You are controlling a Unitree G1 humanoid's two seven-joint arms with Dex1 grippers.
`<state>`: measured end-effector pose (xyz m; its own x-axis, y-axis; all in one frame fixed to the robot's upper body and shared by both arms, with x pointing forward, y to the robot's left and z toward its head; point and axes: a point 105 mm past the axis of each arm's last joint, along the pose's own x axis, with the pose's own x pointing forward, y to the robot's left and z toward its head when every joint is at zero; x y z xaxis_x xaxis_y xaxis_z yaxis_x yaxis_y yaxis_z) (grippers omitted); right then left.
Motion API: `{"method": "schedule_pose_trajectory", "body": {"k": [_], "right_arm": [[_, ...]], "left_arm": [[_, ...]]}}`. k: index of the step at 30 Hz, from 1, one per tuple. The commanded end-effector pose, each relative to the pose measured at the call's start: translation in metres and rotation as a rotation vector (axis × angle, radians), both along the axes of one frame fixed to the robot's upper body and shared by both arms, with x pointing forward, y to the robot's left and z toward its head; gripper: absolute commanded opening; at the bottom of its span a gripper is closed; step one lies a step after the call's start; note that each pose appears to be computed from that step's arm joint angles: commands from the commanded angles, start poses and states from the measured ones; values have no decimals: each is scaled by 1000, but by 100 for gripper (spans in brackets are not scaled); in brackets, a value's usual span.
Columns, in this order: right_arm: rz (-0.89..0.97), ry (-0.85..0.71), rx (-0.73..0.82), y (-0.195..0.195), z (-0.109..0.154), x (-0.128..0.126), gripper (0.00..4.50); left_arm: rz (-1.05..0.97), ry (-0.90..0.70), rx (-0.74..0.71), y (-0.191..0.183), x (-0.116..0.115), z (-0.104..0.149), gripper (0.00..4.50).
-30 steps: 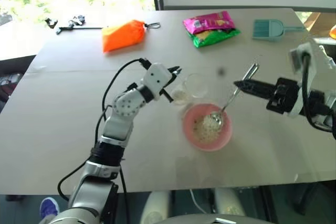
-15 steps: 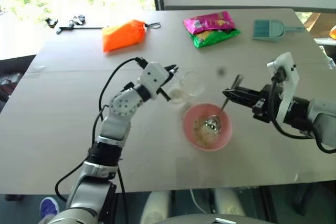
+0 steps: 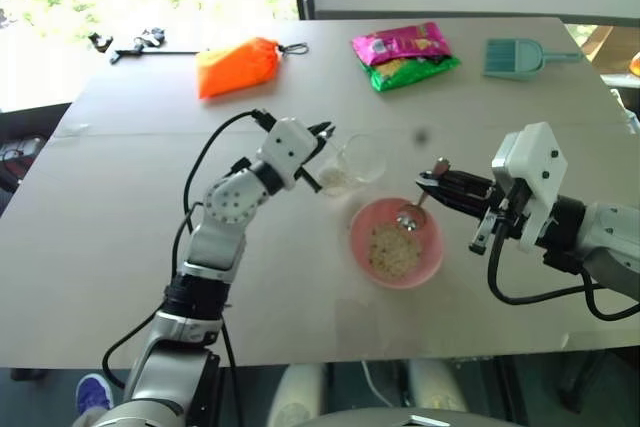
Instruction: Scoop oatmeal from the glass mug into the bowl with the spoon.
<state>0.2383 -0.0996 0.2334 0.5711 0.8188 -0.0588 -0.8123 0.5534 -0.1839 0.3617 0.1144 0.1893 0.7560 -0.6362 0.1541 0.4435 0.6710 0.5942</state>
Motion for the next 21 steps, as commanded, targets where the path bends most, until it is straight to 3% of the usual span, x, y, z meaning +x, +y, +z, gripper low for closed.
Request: {"method": "schedule_pose_trajectory", "body": {"k": [1,7,10,15,21], "right_arm": [[-31,79,258,-13,30,7,0],[-40,184,527,-17,71,21,0],[-35,206,584,-13,84,30,0],[-28,214,586,0,86,38,0],[-24,206,528,22,69,49,0]], "left_arm": [[-2,-86,-49,-1,-8,22,9],[7,-92,-59,-1,-11,24,9],[15,-100,-71,0,-13,27,9],[27,-102,-95,-1,-14,30,9],[53,-78,-208,-3,-14,41,9]]}}
